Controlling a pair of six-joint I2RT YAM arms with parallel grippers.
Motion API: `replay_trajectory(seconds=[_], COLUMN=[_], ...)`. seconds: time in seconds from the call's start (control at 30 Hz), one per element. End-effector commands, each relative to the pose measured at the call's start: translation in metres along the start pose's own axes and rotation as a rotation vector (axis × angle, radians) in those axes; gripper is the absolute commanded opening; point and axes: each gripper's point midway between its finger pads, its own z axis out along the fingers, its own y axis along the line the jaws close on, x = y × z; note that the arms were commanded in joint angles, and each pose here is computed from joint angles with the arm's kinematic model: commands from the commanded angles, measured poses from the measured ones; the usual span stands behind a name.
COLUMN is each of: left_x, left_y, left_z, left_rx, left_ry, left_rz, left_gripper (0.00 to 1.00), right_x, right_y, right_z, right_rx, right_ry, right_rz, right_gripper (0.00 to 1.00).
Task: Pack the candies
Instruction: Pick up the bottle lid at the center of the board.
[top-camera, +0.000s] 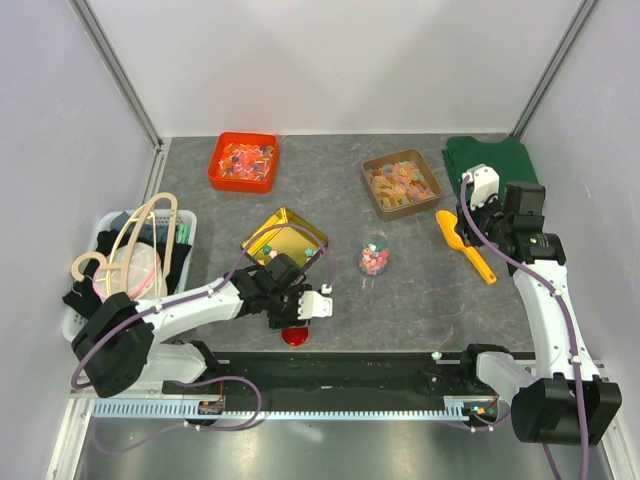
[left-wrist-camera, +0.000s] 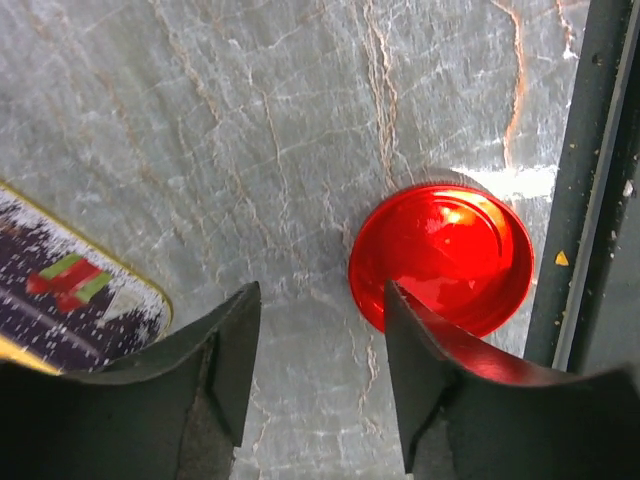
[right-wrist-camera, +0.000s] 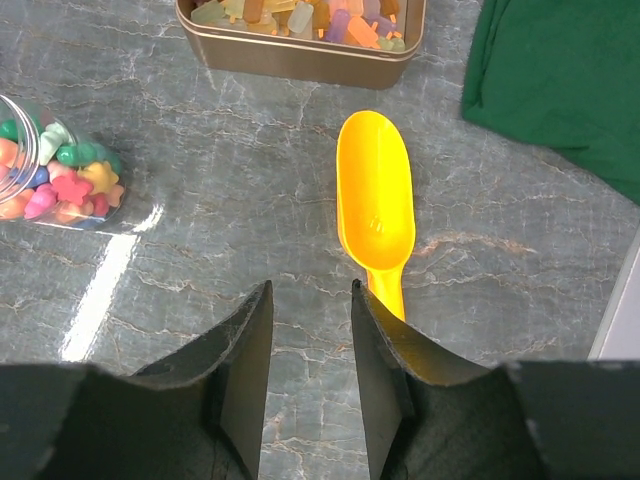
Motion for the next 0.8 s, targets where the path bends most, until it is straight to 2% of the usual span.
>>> replay_trajectory(seconds=[0.0,0.03,0.13,0.2,0.23,0.3,0.37,0.57,0.77], left_x=[-0.013,-0.012,-0.011,-0.010,-0.010,-0.009,-0.010,-0.030,-0.069], left_y=[0.004,0.003,0.003,0.001,0.001,0.002,0.004,0.006,0.002], left_z=[0.007,0.008,0.013,0.017,0.018,0.021,0.021,0.018,0.006], left_rx=[-0.009,-0.006,0.004,0.015,0.015,0.019,0.017,0.039,0.131], left_ry=[-0.037,-0.035,-0.029,-0.023,-0.022,-0.016,-0.018,-0.077,-0.204], left_rz=[-0.005,-0.004,-0.005,-0.008,-0.007,-0.009,-0.008,-0.013,-0.037], left_gripper=[0.56,0.51,0.43,0.32,0.23,0.10,0.02,0.02,0.02], right_x=[-0.008,-0.009,-0.008,-0.007,-0.007,-0.006,-0.006,-0.003,-0.009], right_y=[0.002,0.002,0.003,0.003,0.002,0.002,0.002,0.004,0.016], right_z=[0.003,0.002,0.003,0.003,0.004,0.004,0.005,0.007,0.002], right_rx=[-0.017,-0.018,-0.020,-0.021,-0.020,-0.019,-0.019,-0.031,-0.091], right_ry=[-0.038,-0.040,-0.039,-0.037,-0.035,-0.032,-0.032,-0.021,-0.057], right_rz=[0.002,0.002,0.004,0.004,0.005,0.006,0.004,0.006,-0.008], right_gripper=[0.43,0.43,0.43,0.43,0.43,0.42,0.42,0.42,0.42])
